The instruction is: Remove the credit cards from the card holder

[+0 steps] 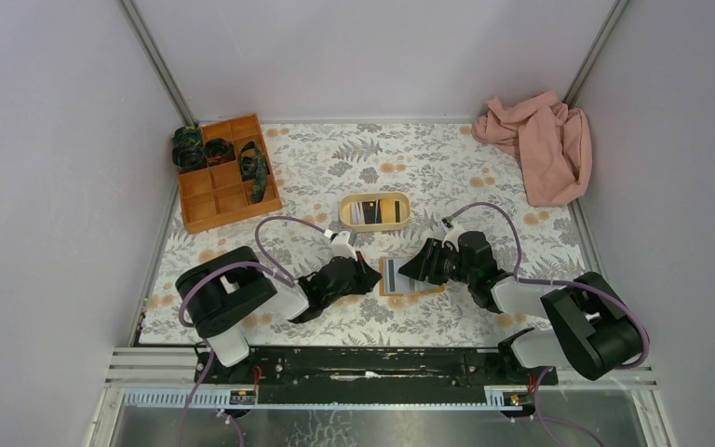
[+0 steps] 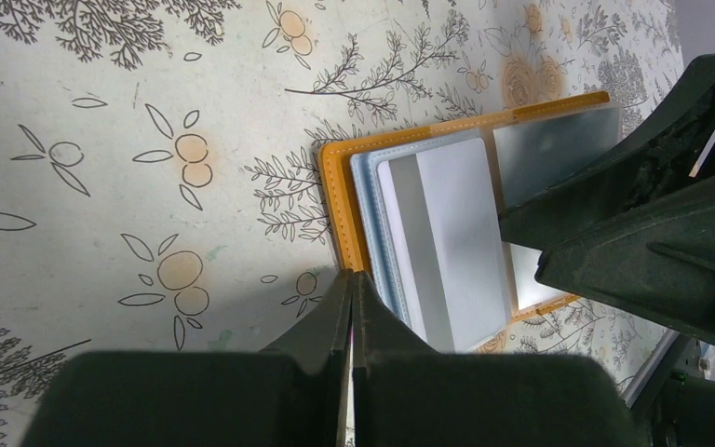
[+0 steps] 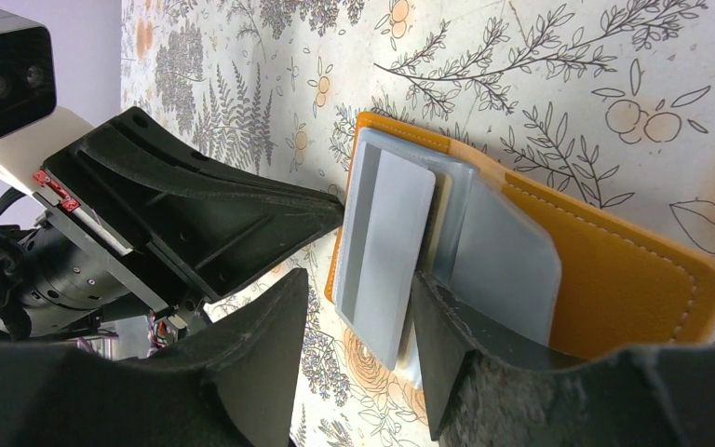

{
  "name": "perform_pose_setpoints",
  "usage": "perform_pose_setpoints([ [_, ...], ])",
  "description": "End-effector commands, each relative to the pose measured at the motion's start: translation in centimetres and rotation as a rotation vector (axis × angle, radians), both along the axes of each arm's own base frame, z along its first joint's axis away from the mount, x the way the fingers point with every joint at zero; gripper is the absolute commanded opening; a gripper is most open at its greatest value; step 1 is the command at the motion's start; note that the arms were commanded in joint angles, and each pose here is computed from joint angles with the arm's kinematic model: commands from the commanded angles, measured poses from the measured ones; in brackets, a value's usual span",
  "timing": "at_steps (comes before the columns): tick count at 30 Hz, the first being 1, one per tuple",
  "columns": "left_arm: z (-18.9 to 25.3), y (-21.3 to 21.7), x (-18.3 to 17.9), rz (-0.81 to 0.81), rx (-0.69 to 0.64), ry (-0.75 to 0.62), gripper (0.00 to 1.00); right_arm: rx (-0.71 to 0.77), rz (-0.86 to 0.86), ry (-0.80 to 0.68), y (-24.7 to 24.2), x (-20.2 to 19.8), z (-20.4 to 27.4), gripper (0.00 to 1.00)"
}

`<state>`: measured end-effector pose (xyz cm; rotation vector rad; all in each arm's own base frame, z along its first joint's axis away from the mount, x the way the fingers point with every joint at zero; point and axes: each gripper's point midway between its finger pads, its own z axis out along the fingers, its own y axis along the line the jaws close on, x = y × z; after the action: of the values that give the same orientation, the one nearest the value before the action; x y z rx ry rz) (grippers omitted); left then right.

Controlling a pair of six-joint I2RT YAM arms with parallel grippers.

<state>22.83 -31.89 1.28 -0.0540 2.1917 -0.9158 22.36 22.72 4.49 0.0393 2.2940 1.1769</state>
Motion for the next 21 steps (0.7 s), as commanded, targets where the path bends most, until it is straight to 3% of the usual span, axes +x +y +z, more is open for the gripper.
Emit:
perform_pose_setpoints([
  [1, -4.1, 2.1, -2.1, -0.031, 0.119, 0.097, 0.00, 0.043, 0.046, -0.051, 0.9, 0.2, 1.3, 0.52],
  [11, -4.4, 2.1, -2.0, -0.031, 0.120, 0.105, 0.00, 0.172, 0.110, -0.031, 2.4, -0.8, 2.1, 0.52],
  [21, -4.5, 1.9, -1.9, -0.032, 0.120, 0.107, 0.00, 0.185, 0.142, -0.095, 2.5, -1.0, 4.0, 0.52],
])
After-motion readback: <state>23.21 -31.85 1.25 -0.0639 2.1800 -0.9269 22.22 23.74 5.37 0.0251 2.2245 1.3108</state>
